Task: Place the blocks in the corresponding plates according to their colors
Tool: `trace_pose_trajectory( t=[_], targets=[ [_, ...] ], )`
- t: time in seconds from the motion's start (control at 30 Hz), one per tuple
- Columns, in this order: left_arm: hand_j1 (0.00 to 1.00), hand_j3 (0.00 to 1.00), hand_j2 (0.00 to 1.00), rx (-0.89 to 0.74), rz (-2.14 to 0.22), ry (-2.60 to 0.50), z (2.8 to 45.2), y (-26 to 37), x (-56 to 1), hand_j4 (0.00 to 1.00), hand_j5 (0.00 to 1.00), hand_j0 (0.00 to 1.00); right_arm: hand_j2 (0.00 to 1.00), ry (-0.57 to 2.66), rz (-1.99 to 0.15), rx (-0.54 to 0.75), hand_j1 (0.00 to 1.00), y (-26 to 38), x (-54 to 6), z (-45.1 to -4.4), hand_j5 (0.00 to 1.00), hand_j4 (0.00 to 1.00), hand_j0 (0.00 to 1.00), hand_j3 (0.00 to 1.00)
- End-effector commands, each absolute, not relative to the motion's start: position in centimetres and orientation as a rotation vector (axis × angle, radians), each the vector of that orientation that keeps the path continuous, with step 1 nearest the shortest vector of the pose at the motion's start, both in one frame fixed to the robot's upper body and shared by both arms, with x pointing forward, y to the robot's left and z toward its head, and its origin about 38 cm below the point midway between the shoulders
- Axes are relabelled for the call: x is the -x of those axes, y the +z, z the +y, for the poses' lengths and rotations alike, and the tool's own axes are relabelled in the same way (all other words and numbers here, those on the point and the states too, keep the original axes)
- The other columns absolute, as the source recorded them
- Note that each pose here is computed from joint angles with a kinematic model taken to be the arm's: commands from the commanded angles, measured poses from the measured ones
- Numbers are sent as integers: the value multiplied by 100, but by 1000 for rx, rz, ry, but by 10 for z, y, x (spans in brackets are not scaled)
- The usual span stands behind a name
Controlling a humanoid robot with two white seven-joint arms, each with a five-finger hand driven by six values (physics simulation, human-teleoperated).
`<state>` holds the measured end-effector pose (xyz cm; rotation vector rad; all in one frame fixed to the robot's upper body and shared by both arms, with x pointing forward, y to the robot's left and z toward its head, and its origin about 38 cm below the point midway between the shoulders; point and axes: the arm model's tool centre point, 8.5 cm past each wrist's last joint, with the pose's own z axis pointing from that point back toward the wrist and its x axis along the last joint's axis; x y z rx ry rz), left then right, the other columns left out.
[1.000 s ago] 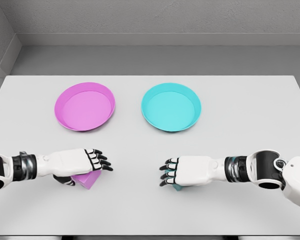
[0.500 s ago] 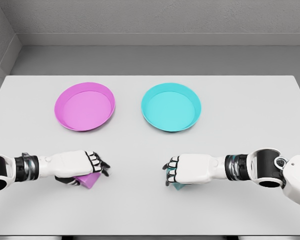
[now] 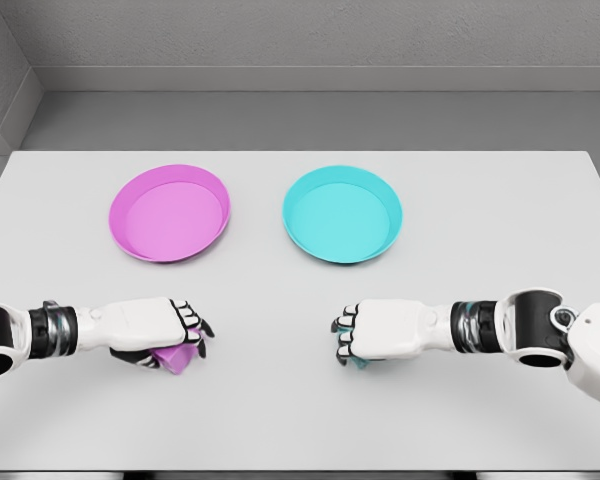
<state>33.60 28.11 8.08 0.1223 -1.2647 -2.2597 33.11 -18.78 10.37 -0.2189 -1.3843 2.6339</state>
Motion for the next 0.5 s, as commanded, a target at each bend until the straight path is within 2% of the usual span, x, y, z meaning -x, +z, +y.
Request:
trace_pose_trajectory(
  t=[0.0, 0.47],
  targets=[
    [65, 65, 65, -127, -1267, -2254, 282, 83, -338, 65, 65, 65, 57, 2627, -1389, 218, 57, 105, -332, -188, 57, 57, 57, 57],
    [66, 66, 66, -201, -1295, -2265, 283, 105, -357, 66, 66, 66, 56, 2616, -1394, 269, 56, 115, -342, -193, 56, 56, 56, 56]
  ],
)
